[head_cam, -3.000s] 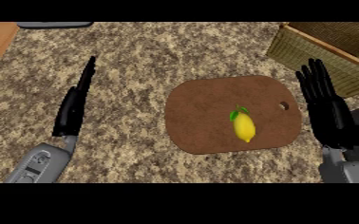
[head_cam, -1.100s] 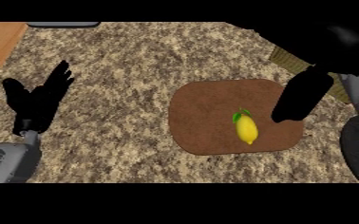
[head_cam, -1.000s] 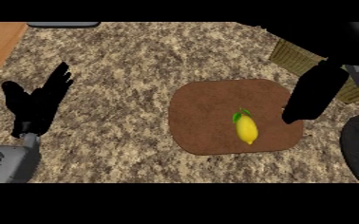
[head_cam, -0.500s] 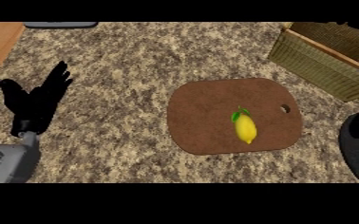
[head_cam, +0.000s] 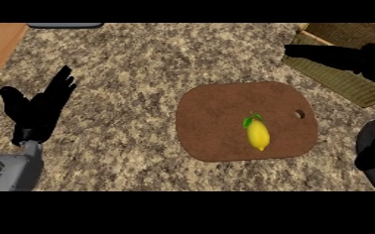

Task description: Pick the lemon from the cutting board and place it in the basket

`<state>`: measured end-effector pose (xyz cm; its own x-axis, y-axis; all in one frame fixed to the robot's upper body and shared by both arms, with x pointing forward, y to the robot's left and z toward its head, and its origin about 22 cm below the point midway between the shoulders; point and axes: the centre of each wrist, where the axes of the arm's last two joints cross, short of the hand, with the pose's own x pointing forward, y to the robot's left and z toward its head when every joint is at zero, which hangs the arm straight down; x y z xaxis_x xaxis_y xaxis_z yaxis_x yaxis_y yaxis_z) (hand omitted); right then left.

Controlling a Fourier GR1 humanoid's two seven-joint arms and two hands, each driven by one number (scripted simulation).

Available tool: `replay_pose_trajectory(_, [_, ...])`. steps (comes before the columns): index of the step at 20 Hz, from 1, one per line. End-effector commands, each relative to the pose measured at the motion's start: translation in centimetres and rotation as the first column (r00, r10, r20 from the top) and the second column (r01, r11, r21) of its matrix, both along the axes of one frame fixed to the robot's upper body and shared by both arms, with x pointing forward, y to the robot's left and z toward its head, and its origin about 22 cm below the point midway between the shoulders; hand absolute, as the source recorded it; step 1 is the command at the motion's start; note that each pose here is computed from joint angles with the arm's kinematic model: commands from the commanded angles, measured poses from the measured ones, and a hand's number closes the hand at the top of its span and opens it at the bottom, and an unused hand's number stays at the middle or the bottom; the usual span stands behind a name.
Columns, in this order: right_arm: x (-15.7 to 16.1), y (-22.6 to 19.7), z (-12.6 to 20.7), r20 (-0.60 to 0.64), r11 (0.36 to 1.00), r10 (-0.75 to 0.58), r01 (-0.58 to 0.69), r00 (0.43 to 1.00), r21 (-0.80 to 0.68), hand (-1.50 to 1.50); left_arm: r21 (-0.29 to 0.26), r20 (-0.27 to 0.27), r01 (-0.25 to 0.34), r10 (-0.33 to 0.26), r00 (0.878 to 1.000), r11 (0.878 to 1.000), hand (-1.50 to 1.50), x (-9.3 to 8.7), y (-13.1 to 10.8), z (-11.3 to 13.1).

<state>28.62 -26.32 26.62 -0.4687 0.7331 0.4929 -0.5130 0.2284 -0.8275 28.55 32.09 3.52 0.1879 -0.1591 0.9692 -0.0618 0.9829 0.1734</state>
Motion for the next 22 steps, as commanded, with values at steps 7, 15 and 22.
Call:
replay_pose_trajectory(7, [0.1, 1.0, -10.2, 0.042, 0.996, -0.020, 0.016, 0.999, 0.089, -1.50, -0.002, -0.003, 0.009, -0.009, 1.000, 1.000, 0.00, 0.5, -0.5, 0.6])
replay_pose_trajectory(15, [1.9, 4.1, -15.9, 0.018, 0.997, -0.031, 0.029, 0.999, 0.078, -1.50, 0.002, -0.015, 0.003, -0.003, 1.000, 1.000, 0.00, 0.9, -1.7, 0.8])
replay_pose_trajectory(22, [2.2, 3.7, -17.7, -0.035, 0.999, -0.028, 0.026, 0.999, -0.046, -1.50, -0.009, -0.011, 0.017, -0.017, 1.000, 1.000, 0.00, 0.4, 1.0, 1.5])
